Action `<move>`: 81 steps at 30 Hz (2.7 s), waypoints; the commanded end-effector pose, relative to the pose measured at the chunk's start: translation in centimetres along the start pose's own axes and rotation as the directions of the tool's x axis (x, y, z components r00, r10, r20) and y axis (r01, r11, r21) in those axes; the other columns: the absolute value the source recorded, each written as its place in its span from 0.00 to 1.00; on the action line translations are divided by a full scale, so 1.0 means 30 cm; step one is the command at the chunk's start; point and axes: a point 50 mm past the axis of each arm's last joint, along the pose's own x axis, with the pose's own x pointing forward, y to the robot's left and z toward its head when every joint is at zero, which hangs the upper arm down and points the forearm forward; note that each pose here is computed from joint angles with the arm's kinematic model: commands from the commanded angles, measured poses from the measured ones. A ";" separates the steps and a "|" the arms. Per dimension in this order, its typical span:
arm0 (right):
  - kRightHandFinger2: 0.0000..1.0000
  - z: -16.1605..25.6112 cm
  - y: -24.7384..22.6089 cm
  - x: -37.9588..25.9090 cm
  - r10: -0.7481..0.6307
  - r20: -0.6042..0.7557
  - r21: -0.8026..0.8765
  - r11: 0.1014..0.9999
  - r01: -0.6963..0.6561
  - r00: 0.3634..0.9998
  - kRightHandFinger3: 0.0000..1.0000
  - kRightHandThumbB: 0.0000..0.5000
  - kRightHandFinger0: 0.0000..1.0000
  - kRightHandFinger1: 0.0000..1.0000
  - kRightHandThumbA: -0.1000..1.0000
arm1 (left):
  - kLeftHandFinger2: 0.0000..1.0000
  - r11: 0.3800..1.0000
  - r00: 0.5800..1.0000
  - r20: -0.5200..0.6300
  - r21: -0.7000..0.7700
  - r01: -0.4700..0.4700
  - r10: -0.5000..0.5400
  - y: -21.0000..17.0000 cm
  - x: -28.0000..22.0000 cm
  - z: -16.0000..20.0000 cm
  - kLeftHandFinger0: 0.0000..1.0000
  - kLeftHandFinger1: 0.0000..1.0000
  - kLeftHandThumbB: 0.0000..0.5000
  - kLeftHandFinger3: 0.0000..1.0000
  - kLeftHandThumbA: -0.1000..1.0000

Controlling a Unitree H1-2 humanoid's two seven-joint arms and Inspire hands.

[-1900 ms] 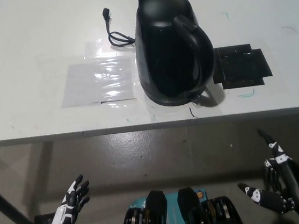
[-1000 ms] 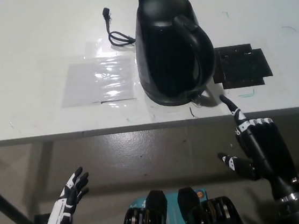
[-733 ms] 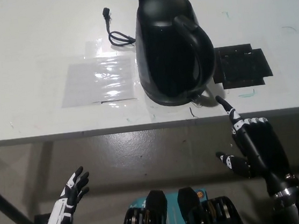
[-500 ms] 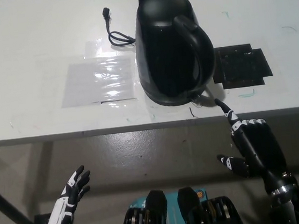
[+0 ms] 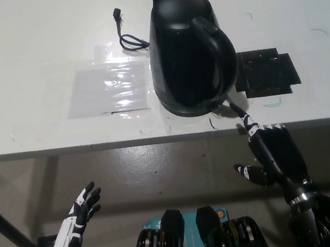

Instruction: A kettle is kept at the center of the table close to the robot and the robot uses its right index finger to press downwards on the transparent start boiling button

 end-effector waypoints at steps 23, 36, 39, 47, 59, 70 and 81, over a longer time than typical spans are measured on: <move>0.00 0.029 -0.003 0.106 0.004 0.033 -0.026 1.000 -0.003 0.999 1.00 0.43 0.00 0.00 0.98 | 1.00 0.999 0.995 0.094 0.031 0.018 -0.021 0.021 0.040 0.064 1.00 1.00 0.71 1.00 1.00; 0.01 -0.002 0.002 0.144 0.012 0.020 -0.057 0.998 -0.011 1.000 1.00 0.42 0.00 0.00 0.98 | 1.00 1.000 0.995 0.102 0.018 0.019 -0.021 0.021 0.045 0.064 1.00 1.00 0.68 1.00 1.00; 0.00 0.002 -0.004 0.151 0.008 0.025 -0.056 0.998 -0.007 1.000 1.00 0.40 0.00 0.00 0.96 | 1.00 0.999 0.994 0.105 0.036 0.010 -0.014 0.025 0.045 0.064 1.00 1.00 0.66 1.00 1.00; 0.00 0.016 -0.010 0.157 0.001 0.031 -0.052 0.999 0.000 1.000 1.00 0.42 0.00 0.00 1.00 | 1.00 1.000 0.994 0.106 0.025 0.016 -0.018 0.026 0.051 0.068 1.00 1.00 0.66 1.00 1.00; 0.00 0.013 0.011 0.163 0.027 0.023 -0.059 0.998 -0.025 0.999 1.00 0.41 0.00 0.00 1.00 | 1.00 1.000 0.994 0.111 0.026 0.016 -0.019 0.025 0.050 0.077 1.00 1.00 0.66 1.00 1.00; 0.00 0.003 0.050 0.170 0.053 0.013 -0.049 0.997 -0.053 0.998 1.00 0.43 0.00 0.00 1.00 | 1.00 1.000 0.993 0.119 0.020 0.016 -0.018 0.024 0.056 0.080 1.00 1.00 0.66 1.00 1.00; 0.02 -0.023 0.071 0.184 0.075 -0.020 -0.052 0.996 -0.076 0.997 1.00 0.43 0.00 0.00 1.00 | 1.00 0.999 0.993 0.119 0.031 0.017 -0.020 0.028 0.061 0.082 1.00 1.00 0.66 1.00 1.00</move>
